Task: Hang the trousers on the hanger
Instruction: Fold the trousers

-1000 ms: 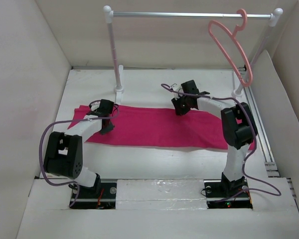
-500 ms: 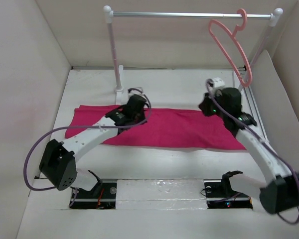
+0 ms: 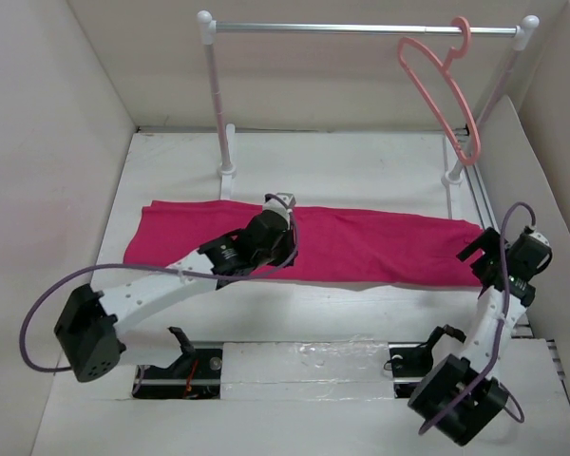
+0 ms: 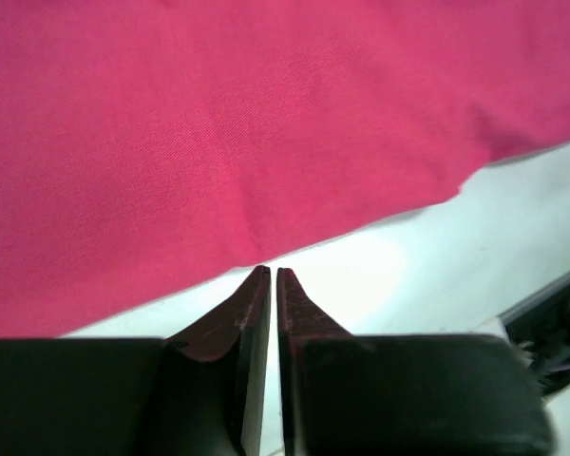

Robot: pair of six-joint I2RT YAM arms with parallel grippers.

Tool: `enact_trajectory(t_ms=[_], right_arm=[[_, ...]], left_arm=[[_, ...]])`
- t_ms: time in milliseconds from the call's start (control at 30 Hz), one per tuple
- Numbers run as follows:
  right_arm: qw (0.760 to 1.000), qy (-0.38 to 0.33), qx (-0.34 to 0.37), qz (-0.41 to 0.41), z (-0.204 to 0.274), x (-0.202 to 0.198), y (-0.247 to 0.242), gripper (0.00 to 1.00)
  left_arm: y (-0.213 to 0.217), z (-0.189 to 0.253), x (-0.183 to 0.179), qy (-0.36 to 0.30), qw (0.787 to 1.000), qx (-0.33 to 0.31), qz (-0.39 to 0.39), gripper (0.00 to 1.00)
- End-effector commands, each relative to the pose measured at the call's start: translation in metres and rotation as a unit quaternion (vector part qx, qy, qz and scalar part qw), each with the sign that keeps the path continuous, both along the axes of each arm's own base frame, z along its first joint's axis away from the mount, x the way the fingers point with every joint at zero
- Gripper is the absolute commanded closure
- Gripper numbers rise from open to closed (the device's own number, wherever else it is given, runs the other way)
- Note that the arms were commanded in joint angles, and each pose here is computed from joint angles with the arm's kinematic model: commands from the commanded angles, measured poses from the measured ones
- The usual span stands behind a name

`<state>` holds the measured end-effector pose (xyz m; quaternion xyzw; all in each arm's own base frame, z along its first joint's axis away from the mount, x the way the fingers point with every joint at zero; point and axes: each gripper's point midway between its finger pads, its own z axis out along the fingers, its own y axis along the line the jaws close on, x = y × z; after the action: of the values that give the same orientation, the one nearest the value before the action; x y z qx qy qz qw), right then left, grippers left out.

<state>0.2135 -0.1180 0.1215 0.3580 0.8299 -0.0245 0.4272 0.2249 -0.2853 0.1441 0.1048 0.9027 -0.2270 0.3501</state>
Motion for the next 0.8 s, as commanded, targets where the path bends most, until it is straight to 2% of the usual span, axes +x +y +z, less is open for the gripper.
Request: enact_trajectory(t_ms=[0, 67, 133, 200, 333, 400, 500, 567, 600, 633, 667, 700, 733, 767], right_arm=[[0.998, -0.003, 0.032, -0.05, 0.002, -0.005, -0.019, 0.0], [0.995, -0.013, 0.062, -0.079, -0.01, -0.006, -0.027, 0.0], [0.99, -0.033, 0.102, -0.093, -0.022, 0.003, -0.028, 0.0], [0.982, -0.05, 0.151, -0.102, -0.037, 0.003, -0.022, 0.0], [0.972, -0.079, 0.178, -0.131, -0.051, 0.007, -0.024, 0.0], [0.964, -0.079, 0.214, -0.137, -0.064, 0.007, -0.014, 0.0], [0.959, -0.083, 0.215, -0.165, -0.078, 0.006, -0.02, 0.0], [0.956, -0.112, 0.213, -0.17, -0.076, 0.012, -0.024, 0.05], [0.953, -0.136, 0.208, -0.174, -0.071, 0.017, -0.029, 0.11], [0.954, -0.17, 0.184, -0.164, -0.061, 0.025, -0.037, 0.39], [0.954, -0.184, 0.173, -0.162, -0.055, 0.028, -0.041, 0.58], [0.965, -0.185, 0.13, -0.133, -0.042, 0.032, -0.05, 0.84], [0.965, -0.188, 0.127, -0.132, -0.03, 0.036, -0.054, 0.93], [0.973, -0.18, 0.106, -0.097, -0.014, 0.043, -0.052, 0.98]], left_arm=[[0.009, 0.035, 0.0, -0.05, 0.998, -0.045, 0.006, 0.95], [0.019, 0.044, -0.003, -0.066, 0.996, -0.051, 0.014, 0.84], [0.03, 0.044, -0.005, -0.07, 0.996, -0.051, 0.019, 0.81], [0.037, 0.041, -0.006, -0.07, 0.996, -0.046, 0.026, 0.81], [0.049, 0.04, -0.005, -0.071, 0.996, -0.042, 0.035, 0.8], [0.052, 0.038, -0.004, -0.072, 0.996, -0.033, 0.037, 0.8], [0.051, 0.032, -0.004, -0.064, 0.997, -0.022, 0.034, 0.79], [0.052, 0.031, -0.003, -0.063, 0.997, -0.017, 0.035, 0.8], [0.052, 0.03, -0.002, -0.064, 0.997, -0.014, 0.036, 0.8], [0.053, 0.028, -0.002, -0.062, 0.997, -0.01, 0.039, 0.8], [0.055, 0.026, -0.001, -0.061, 0.997, -0.004, 0.044, 0.8], [0.057, 0.023, 0.0, -0.06, 0.997, 0.003, 0.049, 0.8], [0.057, 0.021, -0.001, -0.055, 0.997, 0.005, 0.05, 0.8], [0.059, 0.019, 0.0, -0.053, 0.997, 0.009, 0.054, 0.8]])
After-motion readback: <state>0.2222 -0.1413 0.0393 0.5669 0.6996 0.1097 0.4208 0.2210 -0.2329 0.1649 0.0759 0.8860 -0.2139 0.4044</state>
